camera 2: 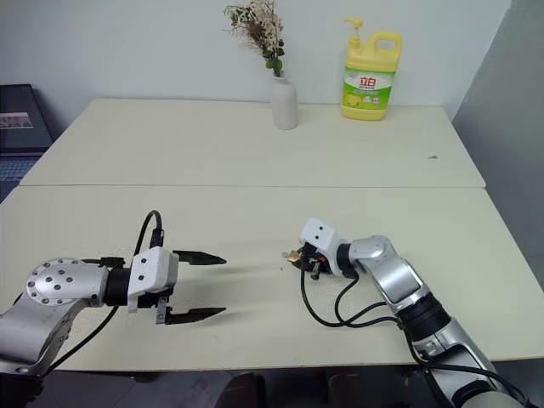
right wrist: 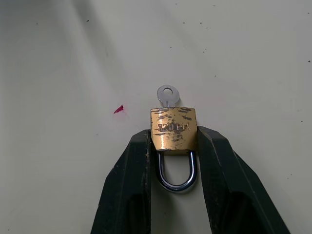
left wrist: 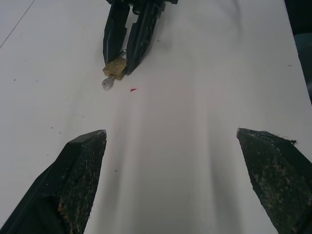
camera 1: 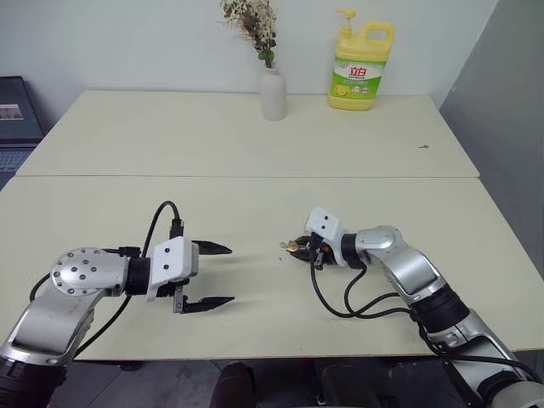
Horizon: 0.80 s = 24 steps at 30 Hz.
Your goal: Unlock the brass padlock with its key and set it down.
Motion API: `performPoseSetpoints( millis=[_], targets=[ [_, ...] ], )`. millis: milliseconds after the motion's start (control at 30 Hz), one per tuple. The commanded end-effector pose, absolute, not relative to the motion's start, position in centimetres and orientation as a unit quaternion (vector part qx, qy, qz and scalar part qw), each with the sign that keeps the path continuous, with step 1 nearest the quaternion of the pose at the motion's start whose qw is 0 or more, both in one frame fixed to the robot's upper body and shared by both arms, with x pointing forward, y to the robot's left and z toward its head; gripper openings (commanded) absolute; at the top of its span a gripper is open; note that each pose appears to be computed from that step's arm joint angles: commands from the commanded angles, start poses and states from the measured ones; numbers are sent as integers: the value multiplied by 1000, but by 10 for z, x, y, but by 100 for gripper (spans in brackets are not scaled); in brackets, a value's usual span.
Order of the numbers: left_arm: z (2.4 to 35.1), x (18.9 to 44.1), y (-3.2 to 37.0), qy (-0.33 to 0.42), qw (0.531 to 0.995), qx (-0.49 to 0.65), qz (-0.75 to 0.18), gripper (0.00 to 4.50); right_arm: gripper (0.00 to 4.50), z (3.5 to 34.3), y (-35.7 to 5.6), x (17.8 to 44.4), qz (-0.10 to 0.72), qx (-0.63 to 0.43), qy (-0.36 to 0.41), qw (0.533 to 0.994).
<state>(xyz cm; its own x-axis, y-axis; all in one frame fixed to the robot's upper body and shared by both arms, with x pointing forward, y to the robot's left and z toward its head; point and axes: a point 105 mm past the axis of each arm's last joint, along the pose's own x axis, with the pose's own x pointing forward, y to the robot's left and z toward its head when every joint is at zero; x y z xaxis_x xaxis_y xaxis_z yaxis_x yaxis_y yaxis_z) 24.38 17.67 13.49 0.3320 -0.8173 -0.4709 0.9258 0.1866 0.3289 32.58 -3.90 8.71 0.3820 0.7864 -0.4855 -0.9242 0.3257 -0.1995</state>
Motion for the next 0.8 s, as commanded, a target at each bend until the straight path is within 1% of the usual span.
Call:
performPoseSetpoints(
  millis=[33, 100, 200, 267, 333, 433, 500, 600, 633, 700, 800],
  targets=[
    [143, 243, 172, 78, 768, 279, -572, 450, 93, 86, -40, 322, 537, -246, 144, 794],
    [142, 246, 172, 79, 775, 270, -566, 450, 93, 93, -52, 323, 520, -295, 112, 793],
    [142, 252, 169, 74, 790, 240, -559, 450, 93, 118, -86, 322, 475, -403, 41, 781],
    [152, 262, 159, 54, 808, 194, -554, 450, 93, 143, -111, 321, 421, -494, -20, 761],
    [160, 269, 151, 41, 817, 162, -552, 450, 93, 153, -120, 317, 396, -545, -53, 737],
    [167, 275, 145, 37, 821, 145, -552, 450, 93, 156, -122, 313, 382, -572, -78, 722],
    [170, 279, 142, 36, 823, 138, -550, 450, 93, 159, -121, 310, 372, -602, -105, 698],
    [185, 291, 130, 28, 823, 102, -558, 450, 93, 179, -111, 304, 323, -642, -206, 664],
    [189, 294, 127, 26, 821, 95, -562, 450, 93, 183, -108, 301, 313, -648, -229, 656],
    [200, 298, 118, 20, 814, 77, -575, 450, 93, 191, -102, 296, 303, -640, -266, 654],
    [209, 299, 109, 22, 801, 54, -595, 450, 93, 200, -95, 292, 298, -628, -297, 655]
  ],
)
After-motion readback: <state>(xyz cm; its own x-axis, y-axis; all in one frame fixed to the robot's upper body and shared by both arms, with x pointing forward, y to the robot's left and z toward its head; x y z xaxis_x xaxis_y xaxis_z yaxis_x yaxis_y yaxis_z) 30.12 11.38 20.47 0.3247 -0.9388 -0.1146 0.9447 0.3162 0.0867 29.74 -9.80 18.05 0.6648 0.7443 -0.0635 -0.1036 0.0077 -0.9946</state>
